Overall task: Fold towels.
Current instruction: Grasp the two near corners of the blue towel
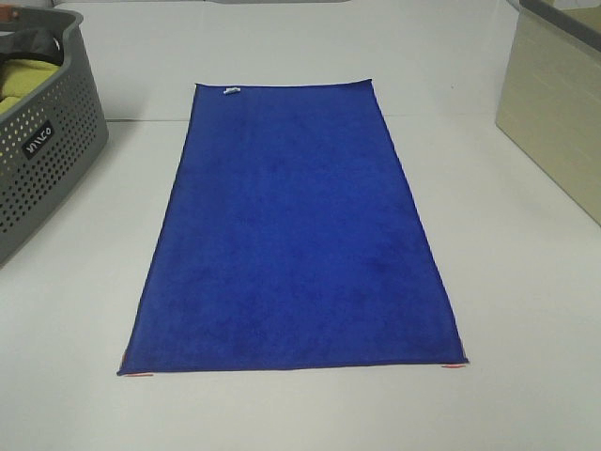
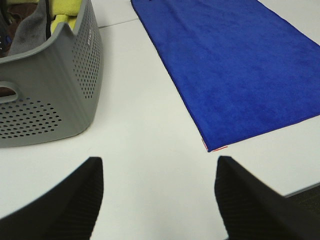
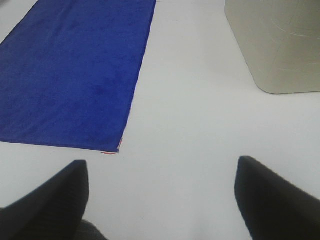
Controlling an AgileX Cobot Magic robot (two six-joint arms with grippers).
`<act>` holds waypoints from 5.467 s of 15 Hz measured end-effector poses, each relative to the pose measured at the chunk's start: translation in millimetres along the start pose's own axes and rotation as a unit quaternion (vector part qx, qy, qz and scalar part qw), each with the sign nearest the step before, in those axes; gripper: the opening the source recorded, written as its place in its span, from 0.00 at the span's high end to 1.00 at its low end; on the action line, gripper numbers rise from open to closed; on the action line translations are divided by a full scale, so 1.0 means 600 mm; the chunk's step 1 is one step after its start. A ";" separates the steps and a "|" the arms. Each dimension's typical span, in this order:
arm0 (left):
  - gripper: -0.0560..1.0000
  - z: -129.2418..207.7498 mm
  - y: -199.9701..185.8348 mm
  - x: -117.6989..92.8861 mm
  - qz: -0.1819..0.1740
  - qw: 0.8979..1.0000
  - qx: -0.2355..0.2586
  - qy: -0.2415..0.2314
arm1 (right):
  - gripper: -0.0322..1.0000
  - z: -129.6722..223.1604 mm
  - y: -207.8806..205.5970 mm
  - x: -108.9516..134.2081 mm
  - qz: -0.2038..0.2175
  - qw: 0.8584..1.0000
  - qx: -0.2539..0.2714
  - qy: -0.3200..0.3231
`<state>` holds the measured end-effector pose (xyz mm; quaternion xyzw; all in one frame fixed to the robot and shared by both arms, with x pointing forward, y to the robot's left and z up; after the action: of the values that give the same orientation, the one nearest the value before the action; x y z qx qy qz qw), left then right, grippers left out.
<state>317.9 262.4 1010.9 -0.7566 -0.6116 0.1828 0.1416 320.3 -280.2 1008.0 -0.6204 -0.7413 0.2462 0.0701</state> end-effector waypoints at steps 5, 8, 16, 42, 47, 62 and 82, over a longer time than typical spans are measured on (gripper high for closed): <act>0.36 0.000 0.000 0.000 0.000 1.000 0.000 0.000 | 0.24 0.000 0.000 0.000 0.000 1.000 0.000 0.000; 0.36 0.000 0.000 0.000 0.000 1.000 0.000 0.000 | 0.24 0.000 0.000 0.000 0.000 1.000 0.000 0.000; 0.36 0.000 0.000 0.000 0.000 1.000 0.000 0.000 | 0.24 0.000 0.000 0.000 0.000 1.000 0.000 0.000; 0.36 -0.043 -0.004 -0.005 0.010 0.997 -0.061 -0.048 | 0.24 -0.016 0.007 -0.002 -0.005 0.998 -0.002 0.064; 0.36 -0.106 0.060 -0.011 0.045 0.984 -0.056 -0.163 | 0.24 -0.025 0.098 -0.008 -0.030 0.987 0.110 0.112; 0.36 0.114 0.383 -0.013 0.053 0.870 0.363 -0.328 | 0.24 0.089 0.355 0.065 -0.167 0.916 0.333 0.152; 0.63 0.208 0.519 -0.073 0.109 0.845 0.392 -0.346 | 0.61 0.146 0.508 0.180 -0.228 0.866 0.400 0.196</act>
<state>525.7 152.5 767.4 -0.5873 -0.4123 0.6716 0.1848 530.6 -168.6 772.1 -0.3881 -0.6713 0.3723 0.5101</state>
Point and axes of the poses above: a point on each arm's last joint axis where the gripper is mounted, y pointing out along that axis toward the gripper, x along the wrist's bending axis when the last joint is at zero, z = x × y, the point moved 10 cm from there along y, pointing out along that axis toward the gripper, and after that the axes turned 11 degrees about -y, right-handed, at the moved point
